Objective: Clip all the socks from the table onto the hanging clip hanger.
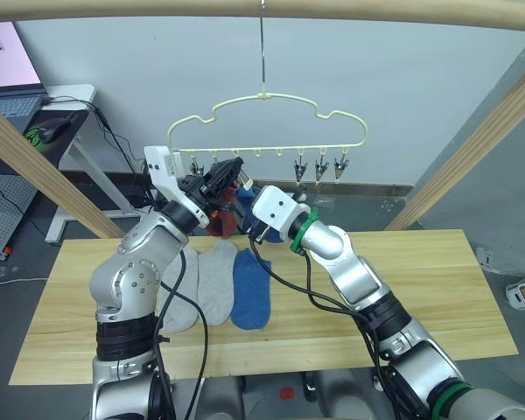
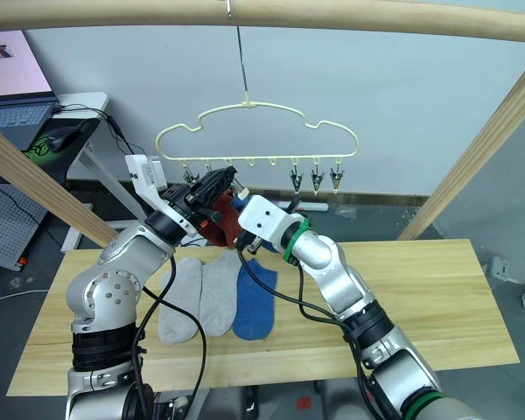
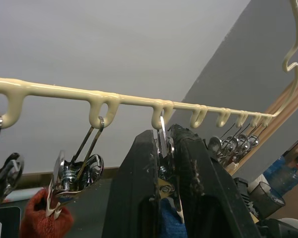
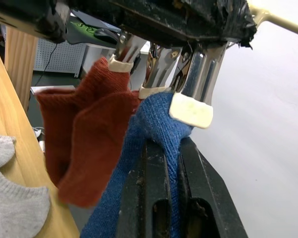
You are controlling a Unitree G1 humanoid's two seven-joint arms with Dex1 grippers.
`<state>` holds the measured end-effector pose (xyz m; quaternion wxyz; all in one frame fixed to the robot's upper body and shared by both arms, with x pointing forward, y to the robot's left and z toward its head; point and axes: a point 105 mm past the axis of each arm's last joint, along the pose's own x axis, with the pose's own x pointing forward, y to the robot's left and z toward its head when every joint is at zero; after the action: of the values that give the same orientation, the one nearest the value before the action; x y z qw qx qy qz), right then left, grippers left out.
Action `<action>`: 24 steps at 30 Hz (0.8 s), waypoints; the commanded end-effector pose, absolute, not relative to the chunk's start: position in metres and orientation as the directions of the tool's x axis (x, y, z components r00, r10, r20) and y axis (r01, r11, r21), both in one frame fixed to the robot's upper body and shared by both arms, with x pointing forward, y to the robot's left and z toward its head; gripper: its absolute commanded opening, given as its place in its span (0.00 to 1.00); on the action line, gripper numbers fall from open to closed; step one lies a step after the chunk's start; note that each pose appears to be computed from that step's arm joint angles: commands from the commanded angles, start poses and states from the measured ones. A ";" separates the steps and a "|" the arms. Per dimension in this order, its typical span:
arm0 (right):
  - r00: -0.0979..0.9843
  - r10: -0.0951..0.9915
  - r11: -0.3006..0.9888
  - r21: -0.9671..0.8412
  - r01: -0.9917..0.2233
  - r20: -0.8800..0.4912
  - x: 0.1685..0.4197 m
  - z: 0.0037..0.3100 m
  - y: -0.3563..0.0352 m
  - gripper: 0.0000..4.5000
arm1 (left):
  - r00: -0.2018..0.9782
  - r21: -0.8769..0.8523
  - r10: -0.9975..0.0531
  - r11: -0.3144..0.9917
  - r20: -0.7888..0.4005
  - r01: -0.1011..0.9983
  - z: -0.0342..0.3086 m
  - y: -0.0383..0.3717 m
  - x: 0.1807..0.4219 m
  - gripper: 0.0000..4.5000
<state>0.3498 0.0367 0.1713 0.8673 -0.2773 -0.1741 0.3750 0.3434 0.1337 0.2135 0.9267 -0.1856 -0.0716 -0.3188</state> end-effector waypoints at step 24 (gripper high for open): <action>0.605 0.794 0.537 -0.532 -0.654 0.058 0.346 0.178 0.051 0.47 | 0.763 -0.171 -0.605 0.747 0.225 0.643 0.214 0.146 0.320 0.68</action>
<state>0.3507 0.0507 0.1689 0.8684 -0.2390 -0.1347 0.4130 0.3271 0.1456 0.2022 0.9326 -0.1434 -0.0521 -0.3270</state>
